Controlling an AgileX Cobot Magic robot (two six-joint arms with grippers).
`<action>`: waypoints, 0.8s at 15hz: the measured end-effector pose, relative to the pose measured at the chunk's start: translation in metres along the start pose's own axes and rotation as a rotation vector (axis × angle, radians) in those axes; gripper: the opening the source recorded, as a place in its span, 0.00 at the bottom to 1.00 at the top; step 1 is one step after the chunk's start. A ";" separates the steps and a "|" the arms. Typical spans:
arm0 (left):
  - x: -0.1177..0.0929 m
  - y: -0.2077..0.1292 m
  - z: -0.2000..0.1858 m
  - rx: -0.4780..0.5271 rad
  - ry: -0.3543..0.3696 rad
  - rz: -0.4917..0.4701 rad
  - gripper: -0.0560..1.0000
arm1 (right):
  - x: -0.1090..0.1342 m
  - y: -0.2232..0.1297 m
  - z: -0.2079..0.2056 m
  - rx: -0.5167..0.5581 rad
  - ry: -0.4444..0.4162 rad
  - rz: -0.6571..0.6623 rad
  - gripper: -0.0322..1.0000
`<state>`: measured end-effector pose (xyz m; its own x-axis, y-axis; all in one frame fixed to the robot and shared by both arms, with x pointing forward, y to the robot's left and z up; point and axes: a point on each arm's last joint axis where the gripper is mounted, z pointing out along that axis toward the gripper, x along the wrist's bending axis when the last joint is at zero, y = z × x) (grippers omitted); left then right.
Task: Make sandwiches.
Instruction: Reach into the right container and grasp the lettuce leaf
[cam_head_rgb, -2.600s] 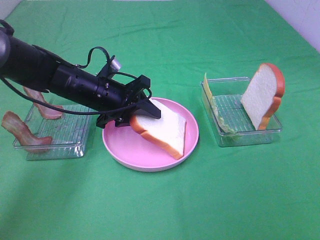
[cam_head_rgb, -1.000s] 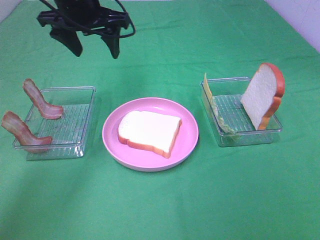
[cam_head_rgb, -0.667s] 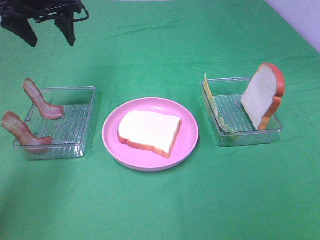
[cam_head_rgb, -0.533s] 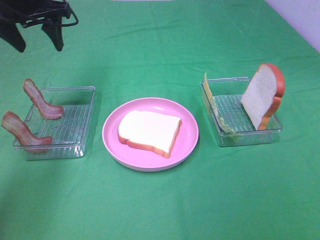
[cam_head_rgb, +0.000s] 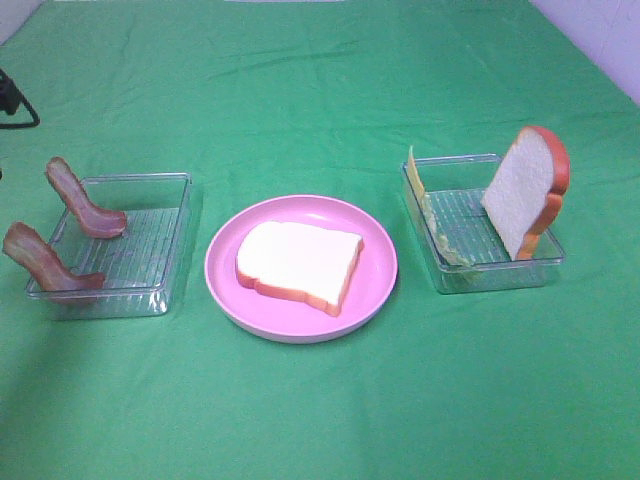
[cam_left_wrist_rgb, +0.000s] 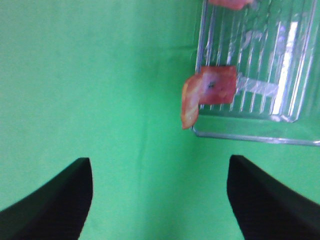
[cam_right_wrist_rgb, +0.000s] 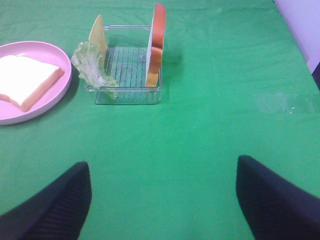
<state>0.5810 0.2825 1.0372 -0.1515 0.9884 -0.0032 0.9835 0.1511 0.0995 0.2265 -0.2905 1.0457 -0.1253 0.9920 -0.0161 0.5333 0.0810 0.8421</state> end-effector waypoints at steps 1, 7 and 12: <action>0.001 -0.007 0.011 0.043 0.009 -0.003 0.72 | 0.000 0.000 0.000 0.000 0.000 0.000 0.76; 0.000 -0.014 0.054 0.085 0.002 -0.035 0.72 | 0.000 0.000 0.000 0.000 0.000 0.000 0.76; 0.001 -0.018 0.044 0.078 -0.002 0.018 0.72 | 0.000 0.000 0.000 0.000 0.000 0.000 0.76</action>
<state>0.5679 0.2816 0.9920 -0.1335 0.9910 -0.0043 0.9908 0.1336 0.0216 0.2265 -0.2905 1.0457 -0.1253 0.9920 -0.0161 0.5333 0.0810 0.8421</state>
